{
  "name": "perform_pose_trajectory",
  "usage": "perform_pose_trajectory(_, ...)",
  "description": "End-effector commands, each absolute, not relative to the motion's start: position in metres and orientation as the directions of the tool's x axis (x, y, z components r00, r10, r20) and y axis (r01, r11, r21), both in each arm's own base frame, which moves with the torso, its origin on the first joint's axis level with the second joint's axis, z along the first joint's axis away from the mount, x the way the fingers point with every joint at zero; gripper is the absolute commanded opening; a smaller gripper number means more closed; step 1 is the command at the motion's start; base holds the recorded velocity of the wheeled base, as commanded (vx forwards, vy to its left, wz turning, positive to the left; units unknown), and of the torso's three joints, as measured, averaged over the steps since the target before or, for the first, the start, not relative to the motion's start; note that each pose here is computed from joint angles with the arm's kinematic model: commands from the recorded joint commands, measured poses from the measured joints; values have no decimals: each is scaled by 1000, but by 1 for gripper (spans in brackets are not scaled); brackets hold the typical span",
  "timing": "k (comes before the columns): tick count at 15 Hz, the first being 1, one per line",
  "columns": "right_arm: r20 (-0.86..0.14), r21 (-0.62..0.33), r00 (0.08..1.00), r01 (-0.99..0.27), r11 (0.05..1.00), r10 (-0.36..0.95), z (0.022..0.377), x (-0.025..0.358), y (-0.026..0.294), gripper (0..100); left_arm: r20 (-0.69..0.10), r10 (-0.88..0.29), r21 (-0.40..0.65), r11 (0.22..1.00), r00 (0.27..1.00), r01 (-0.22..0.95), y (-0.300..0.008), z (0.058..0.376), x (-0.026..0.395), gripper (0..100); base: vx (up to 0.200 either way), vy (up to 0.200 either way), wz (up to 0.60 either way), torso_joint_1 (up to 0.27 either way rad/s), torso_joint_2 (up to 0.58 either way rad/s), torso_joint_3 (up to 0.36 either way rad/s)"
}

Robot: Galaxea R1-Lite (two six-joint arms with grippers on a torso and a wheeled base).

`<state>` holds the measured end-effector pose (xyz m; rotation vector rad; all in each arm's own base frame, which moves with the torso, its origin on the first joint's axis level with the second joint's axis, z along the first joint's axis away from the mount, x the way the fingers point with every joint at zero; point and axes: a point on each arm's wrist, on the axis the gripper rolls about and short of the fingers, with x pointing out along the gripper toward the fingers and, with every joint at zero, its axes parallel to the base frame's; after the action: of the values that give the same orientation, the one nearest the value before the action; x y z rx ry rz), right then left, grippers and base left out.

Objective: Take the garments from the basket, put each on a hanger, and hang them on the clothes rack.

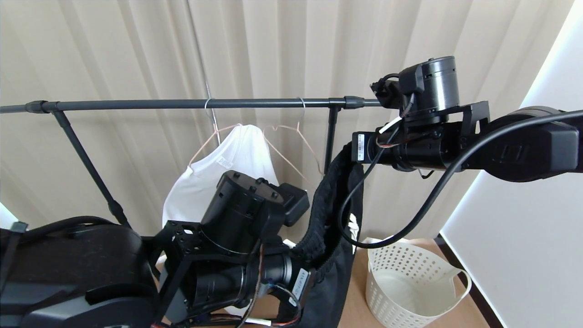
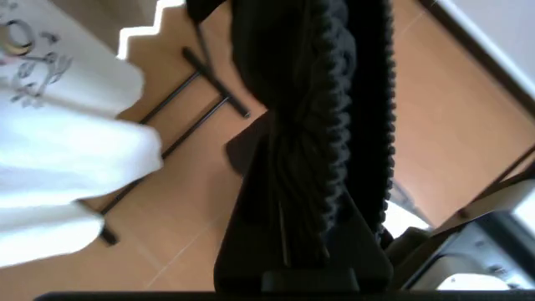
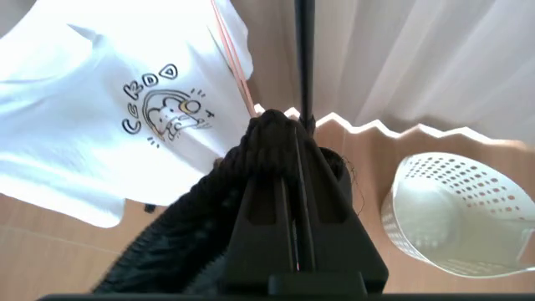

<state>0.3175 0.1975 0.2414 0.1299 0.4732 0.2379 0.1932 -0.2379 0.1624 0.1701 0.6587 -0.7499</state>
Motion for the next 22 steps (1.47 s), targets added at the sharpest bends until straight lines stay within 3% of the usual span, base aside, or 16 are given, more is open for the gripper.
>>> perform_pose_trajectory(1,-447,178,856,-199,964,260,236,319,202,0,-619,-585,-93,717,524,691,-250,156,193,0,0,0,0,0,0,0)
perform_pose_trajectory(4,-449,173,859,-184,967,244,238,317,195,0,-621,-568,-103,743,541,662,-245,156,195,0,0,0,0,0,0,0)
perform_pose_trajectory(8,-450,139,875,-127,982,177,250,290,150,0,-607,-395,-35,880,690,473,-207,160,225,0,0,0,0,0,0,0)
perform_pose_trajectory(11,-475,48,860,-189,981,189,246,250,135,0,-545,-318,-42,935,775,353,-189,177,259,0,0,0,0,0,0,0)
perform_pose_trajectory(13,-519,-24,825,-277,961,224,237,225,144,0,-510,-303,-53,945,805,322,-191,186,280,0,0,0,0,0,0,0)
perform_pose_trajectory(14,-585,-115,788,-312,943,190,229,214,146,0,-485,-309,-64,946,818,319,-198,192,291,0,0,0,0,0,0,0)
perform_pose_trajectory(22,-706,-178,699,-330,927,113,184,231,162,0,-399,-348,-87,935,848,343,-218,215,307,0,0,0,0,0,0,0)
